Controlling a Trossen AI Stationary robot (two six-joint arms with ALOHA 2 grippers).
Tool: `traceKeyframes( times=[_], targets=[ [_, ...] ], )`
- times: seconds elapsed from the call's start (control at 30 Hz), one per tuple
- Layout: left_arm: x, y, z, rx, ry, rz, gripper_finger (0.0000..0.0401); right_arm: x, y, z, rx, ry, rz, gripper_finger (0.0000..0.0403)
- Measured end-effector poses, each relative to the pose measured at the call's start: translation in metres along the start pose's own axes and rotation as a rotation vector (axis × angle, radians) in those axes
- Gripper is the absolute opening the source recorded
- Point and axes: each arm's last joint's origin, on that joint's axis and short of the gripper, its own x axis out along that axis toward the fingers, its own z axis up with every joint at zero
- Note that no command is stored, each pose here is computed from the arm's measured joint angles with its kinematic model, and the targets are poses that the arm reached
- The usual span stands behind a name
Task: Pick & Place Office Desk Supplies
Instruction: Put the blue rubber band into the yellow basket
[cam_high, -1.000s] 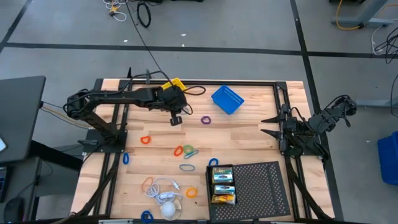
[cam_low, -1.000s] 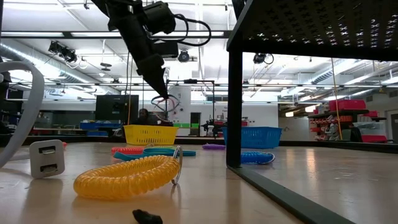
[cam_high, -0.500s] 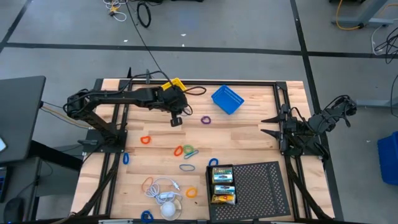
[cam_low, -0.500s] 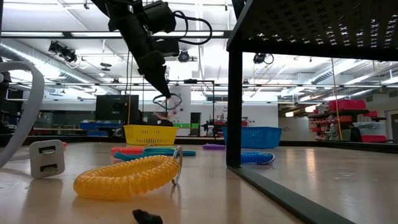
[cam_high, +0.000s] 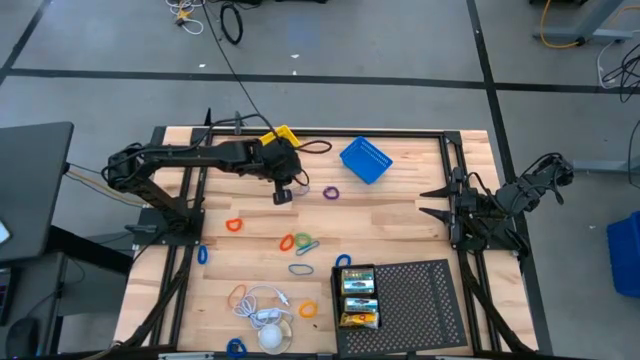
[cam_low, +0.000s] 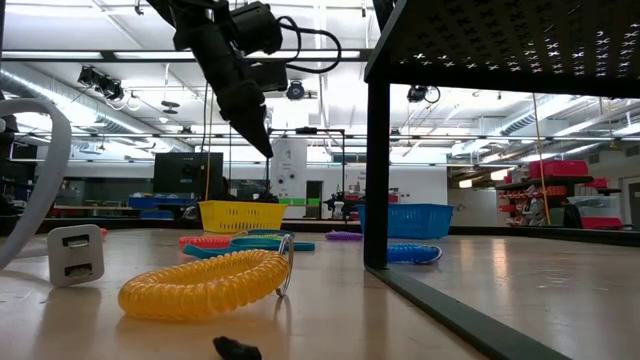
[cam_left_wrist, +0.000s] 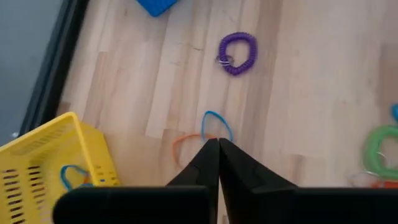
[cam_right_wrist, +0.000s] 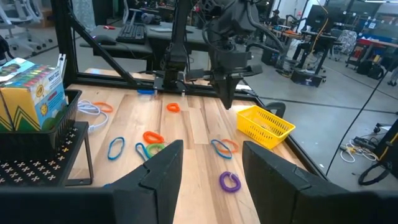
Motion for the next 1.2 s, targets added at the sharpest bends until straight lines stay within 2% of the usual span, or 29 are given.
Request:
traceKeyframes(
  times=[0.2, 0.3, 0.47, 0.57, 0.63, 0.77, 1.0, 1.2],
  targets=[
    [0.014, -0.013, 0.003, 0.006, -0.025, -0.214, 0.0035, 0.000, 0.000, 0.000, -0.001, 0.000, 0.000, 0.0176],
    [0.037, -0.022, 0.000, -0.010, 0.031, -0.248, 0.0068, 0.000, 0.000, 0.000, 0.000, -0.001, 0.000, 0.0176],
    [0.074, -0.035, -0.006, 0.002, 0.114, -0.167, 0.0133, 0.000, 0.000, 0.000, 0.000, -0.001, 0.000, 0.0176],
    [0.086, -0.037, -0.009, 0.012, 0.136, -0.093, 0.0163, 0.000, 0.000, 0.000, 0.000, -0.001, 0.000, 0.0176],
    [0.091, -0.037, -0.010, 0.012, 0.137, -0.084, 0.0175, 0.000, 0.000, 0.000, 0.000, -0.001, 0.000, 0.0176],
    [0.098, -0.037, -0.010, 0.017, 0.133, -0.074, 0.0179, 0.000, 0.000, 0.000, 0.001, -0.002, -0.009, 0.0176],
    [0.113, -0.036, -0.017, 0.054, 0.171, -0.026, 0.0164, 0.000, -0.001, 0.000, -0.003, -0.003, -0.019, 0.0176],
    [0.119, -0.033, -0.019, 0.031, 0.191, -0.005, 0.0125, 0.000, -0.001, 0.000, -0.002, -0.004, -0.020, 0.0176]
  ],
)
